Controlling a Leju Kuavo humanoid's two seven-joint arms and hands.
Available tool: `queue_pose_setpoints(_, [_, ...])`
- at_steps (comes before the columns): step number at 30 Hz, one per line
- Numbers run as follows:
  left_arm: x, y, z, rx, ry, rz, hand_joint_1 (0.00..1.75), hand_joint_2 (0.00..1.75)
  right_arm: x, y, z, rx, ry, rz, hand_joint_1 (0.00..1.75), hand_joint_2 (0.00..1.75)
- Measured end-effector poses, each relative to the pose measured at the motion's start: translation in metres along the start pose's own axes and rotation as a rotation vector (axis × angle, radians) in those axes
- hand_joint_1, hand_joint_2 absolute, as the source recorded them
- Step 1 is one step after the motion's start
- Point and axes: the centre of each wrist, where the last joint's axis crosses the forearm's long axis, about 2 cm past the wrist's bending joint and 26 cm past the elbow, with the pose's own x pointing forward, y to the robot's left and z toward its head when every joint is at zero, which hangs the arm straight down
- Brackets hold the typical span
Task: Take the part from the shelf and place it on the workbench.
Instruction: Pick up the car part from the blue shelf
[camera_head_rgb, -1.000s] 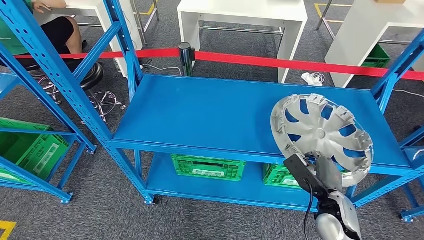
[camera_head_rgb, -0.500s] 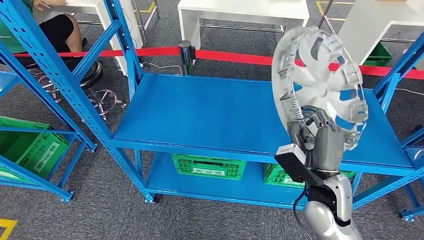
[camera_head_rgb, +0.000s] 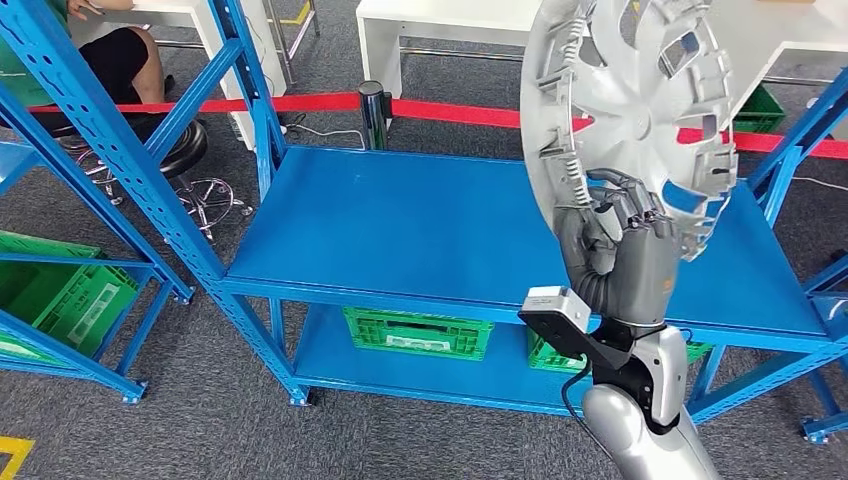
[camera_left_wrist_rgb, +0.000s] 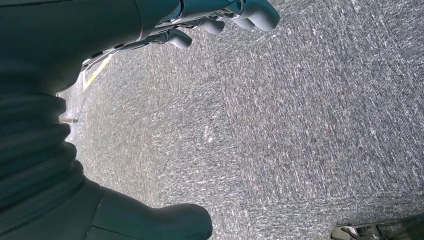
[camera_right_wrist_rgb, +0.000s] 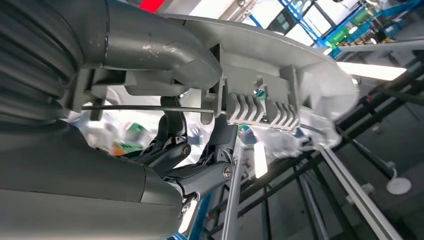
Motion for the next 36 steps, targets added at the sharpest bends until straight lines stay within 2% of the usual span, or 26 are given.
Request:
queue_pose_setpoints(4, [0.0,0.0,0.0,0.003,0.012,0.002,0.0,1.75,0.008,0.001,-0.005,-0.02,-0.052,0.02,1.75,1.75])
queue_pose_setpoints(12, [0.002,-0.004,0.001,0.019,0.001,0.036,0.0,1.75,0.02,-0.001,-0.033,-0.064,-0.131,-0.003,1.75,1.75])
queue_pose_setpoints(36, [0.002,-0.009,0.002,0.008,-0.005,0.072,0.0,1.75,0.028,0.005,-0.022,-0.051,-0.09,0.02,1.75,1.75])
